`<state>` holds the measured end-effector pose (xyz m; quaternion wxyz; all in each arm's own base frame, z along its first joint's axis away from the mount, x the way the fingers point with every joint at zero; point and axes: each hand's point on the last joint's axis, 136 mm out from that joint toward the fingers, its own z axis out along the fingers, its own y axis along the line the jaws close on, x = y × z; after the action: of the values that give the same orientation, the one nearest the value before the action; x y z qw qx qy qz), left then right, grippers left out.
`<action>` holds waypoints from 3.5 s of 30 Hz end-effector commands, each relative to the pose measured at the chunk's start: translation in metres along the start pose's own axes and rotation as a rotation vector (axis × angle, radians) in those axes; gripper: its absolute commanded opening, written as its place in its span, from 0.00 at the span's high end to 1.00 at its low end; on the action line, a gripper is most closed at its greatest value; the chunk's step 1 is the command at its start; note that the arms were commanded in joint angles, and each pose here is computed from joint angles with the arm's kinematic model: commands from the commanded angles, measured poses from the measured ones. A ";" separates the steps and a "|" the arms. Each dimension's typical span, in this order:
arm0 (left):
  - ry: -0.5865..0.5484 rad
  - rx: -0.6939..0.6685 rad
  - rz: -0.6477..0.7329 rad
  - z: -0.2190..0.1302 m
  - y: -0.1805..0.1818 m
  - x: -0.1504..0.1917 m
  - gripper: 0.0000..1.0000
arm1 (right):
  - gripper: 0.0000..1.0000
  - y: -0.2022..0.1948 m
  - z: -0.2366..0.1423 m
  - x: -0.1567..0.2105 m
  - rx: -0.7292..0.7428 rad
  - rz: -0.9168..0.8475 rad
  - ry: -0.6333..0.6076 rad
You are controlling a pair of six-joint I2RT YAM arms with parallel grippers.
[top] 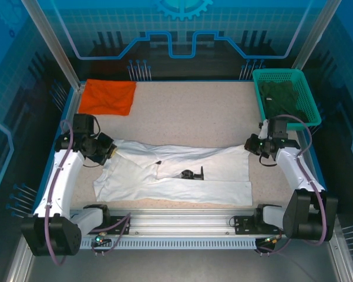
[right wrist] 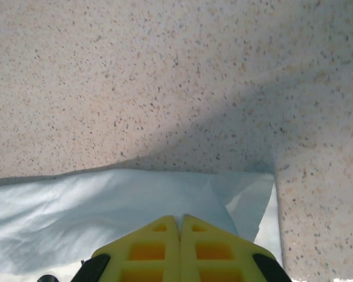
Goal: Fold and stack the t-shirts
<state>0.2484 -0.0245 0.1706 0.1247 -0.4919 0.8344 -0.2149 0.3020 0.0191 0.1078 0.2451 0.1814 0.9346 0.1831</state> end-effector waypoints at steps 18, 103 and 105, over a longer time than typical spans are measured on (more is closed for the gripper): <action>-0.094 -0.285 -0.018 -0.031 0.067 -0.001 0.82 | 0.55 -0.056 -0.019 0.039 0.239 0.312 0.037; 0.046 -0.213 0.534 0.127 -0.072 -0.053 0.65 | 0.56 0.047 0.069 0.011 0.226 0.112 0.319; 0.099 -0.199 0.526 0.134 -0.064 -0.034 0.74 | 0.58 0.048 0.074 0.028 0.233 0.095 0.358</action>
<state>0.3923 -0.0248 0.0877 0.1223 -0.2763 0.9503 -0.0751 0.3543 0.0781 0.0702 0.0840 0.2251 0.9641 0.1132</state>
